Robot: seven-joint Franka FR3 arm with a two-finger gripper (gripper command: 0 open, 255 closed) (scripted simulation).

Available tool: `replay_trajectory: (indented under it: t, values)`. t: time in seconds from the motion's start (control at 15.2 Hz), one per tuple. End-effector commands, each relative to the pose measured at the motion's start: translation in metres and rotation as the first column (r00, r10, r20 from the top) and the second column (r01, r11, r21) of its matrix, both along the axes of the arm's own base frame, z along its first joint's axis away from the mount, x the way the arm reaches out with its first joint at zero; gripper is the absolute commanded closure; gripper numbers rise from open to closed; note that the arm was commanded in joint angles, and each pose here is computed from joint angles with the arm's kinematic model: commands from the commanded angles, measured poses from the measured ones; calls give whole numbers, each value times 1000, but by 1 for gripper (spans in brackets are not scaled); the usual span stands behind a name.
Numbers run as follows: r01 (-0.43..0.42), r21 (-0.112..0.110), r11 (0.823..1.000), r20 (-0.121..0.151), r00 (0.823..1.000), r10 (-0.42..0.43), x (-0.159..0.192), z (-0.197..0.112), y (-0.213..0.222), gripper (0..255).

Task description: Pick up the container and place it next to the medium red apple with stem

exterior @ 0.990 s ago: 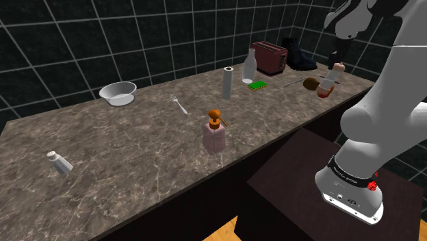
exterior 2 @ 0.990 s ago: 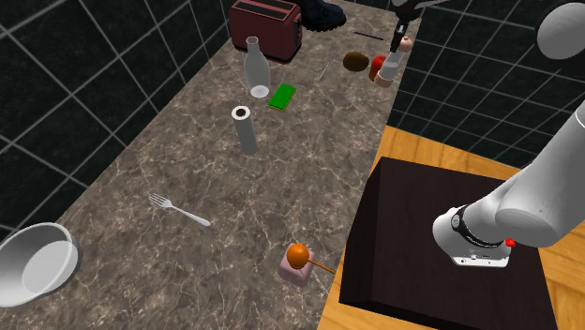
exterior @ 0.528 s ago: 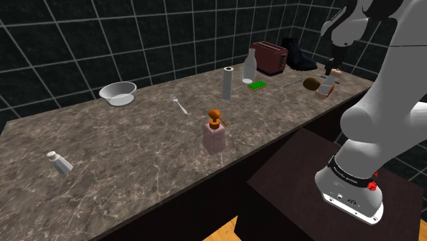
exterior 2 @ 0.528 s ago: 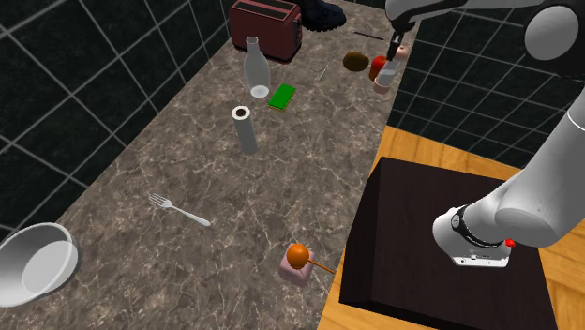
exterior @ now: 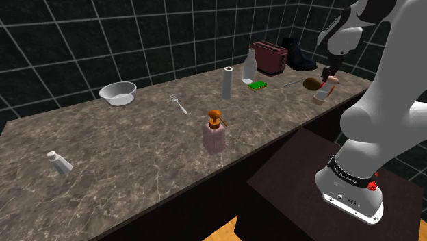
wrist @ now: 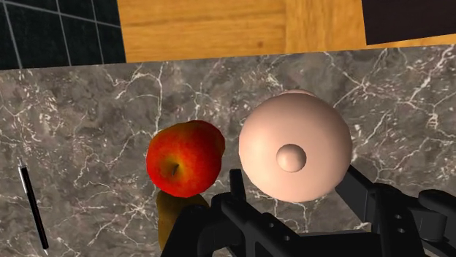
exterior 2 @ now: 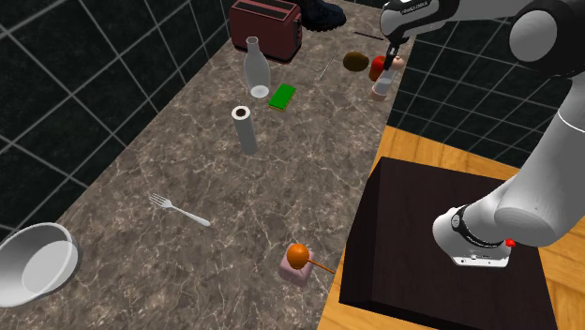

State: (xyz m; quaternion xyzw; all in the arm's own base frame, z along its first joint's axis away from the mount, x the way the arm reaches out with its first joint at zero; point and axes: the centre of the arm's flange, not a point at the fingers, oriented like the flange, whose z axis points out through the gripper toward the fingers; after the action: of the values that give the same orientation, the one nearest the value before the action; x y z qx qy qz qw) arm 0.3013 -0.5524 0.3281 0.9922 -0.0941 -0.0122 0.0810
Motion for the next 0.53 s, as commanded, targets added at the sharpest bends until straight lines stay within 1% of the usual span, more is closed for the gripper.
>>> replay_trajectory:
  t: [0.0,0.4,0.46]
  values:
    - [0,-1,1000,1,1000,0,1,-3,0,255]
    - [0,-1,1000,1,1000,0,1,-3,0,255]
    - [0,-1,1000,1,1000,0,1,-3,0,0]
